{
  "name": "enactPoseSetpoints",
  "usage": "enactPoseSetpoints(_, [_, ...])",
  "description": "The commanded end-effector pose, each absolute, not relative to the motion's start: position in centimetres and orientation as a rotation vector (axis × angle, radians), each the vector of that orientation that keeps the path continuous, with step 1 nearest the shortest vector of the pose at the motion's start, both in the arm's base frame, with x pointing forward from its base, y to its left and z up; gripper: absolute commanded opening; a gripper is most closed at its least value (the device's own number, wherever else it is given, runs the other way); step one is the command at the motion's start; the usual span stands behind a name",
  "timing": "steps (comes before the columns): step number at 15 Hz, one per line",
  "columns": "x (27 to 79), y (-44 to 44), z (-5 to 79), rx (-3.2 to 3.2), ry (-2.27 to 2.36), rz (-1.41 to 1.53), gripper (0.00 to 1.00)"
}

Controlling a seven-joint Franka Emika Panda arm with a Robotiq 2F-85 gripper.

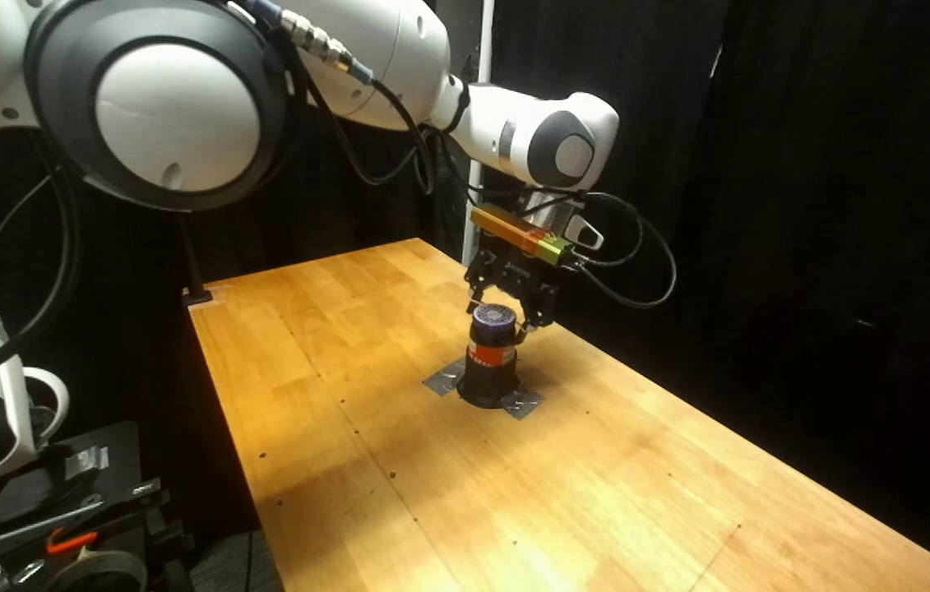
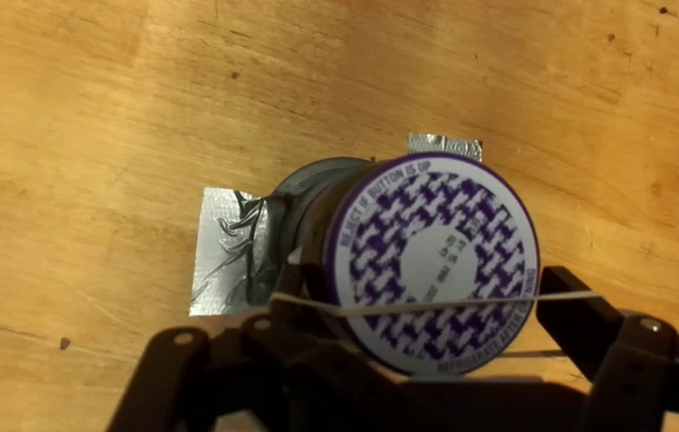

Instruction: Put a rubber band around the cup

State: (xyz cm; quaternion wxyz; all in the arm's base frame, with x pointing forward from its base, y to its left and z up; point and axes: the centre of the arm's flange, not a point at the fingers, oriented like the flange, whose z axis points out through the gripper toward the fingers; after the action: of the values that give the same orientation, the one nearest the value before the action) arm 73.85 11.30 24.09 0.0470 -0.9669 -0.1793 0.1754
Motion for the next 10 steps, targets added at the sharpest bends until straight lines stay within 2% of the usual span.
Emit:
enactPoseSetpoints(1, [73.2,12.4,24.5,-2.977,-0.517,0.622,1.00])
enactPoseSetpoints(10, [63.0,13.1,26.5,-3.127,-0.360,0.812,1.00])
